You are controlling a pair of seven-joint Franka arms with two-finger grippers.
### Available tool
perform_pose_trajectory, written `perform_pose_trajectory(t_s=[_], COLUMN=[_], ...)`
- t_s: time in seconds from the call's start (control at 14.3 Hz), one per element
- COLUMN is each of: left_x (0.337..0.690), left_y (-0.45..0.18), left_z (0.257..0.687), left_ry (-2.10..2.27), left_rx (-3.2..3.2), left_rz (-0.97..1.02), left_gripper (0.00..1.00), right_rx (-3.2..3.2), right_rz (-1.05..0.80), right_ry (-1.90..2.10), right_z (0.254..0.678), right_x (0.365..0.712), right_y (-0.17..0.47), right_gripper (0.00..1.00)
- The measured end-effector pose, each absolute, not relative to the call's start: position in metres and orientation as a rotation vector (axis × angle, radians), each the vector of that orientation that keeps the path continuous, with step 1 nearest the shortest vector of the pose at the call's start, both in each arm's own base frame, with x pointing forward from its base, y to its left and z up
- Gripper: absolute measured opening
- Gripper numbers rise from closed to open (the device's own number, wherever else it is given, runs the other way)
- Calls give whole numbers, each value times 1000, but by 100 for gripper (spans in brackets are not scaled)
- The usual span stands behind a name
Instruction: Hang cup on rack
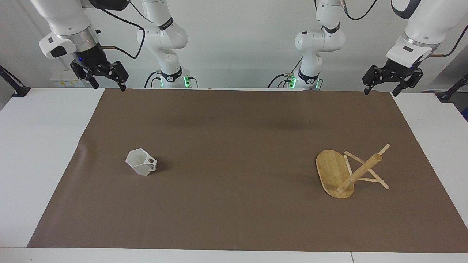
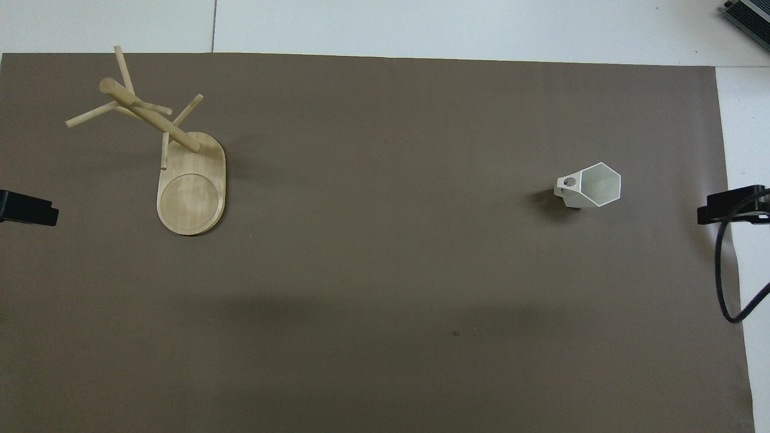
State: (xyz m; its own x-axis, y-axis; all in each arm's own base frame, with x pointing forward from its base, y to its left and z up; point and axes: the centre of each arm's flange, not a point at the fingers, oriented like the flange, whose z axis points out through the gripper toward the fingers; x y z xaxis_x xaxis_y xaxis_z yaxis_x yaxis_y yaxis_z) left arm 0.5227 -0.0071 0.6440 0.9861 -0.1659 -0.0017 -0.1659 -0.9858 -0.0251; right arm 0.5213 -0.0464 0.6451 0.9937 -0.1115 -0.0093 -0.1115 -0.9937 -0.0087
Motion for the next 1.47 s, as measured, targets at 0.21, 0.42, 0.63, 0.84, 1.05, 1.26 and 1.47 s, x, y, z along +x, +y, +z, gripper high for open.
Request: perform_pose_trajectory(t_s=[0.21, 0.42, 0.63, 0.84, 1.05, 1.26, 1.47], left_x=[523, 523, 523, 523, 523, 523, 523], left_y=[-7, -7, -7, -7, -7, -7, -7], left_z=[644, 644, 644, 644, 644, 644, 644], left_ry=[259, 259, 259, 259, 259, 259, 259], left_rx=[-3106, -3106, -3106, -3106, -3106, -3106, -3106], left_rz=[-1, 0, 0, 0, 0, 0, 0], left_gripper=[100, 100, 100, 100, 100, 100, 100], right_rx=[-3127, -3127, -3127, -3127, -3126, -3124, -3124], right_rz=[17, 20, 24, 25, 28, 43, 49], right_ry=[176, 177, 176, 177, 187, 206, 208], right_z=[644, 643, 642, 642, 641, 639, 638], right_x=[521, 521, 521, 521, 521, 519, 519], right_y=[-47, -47, -47, -47, -51, -57, -57], right_gripper=[100, 100, 100, 100, 100, 100, 100])
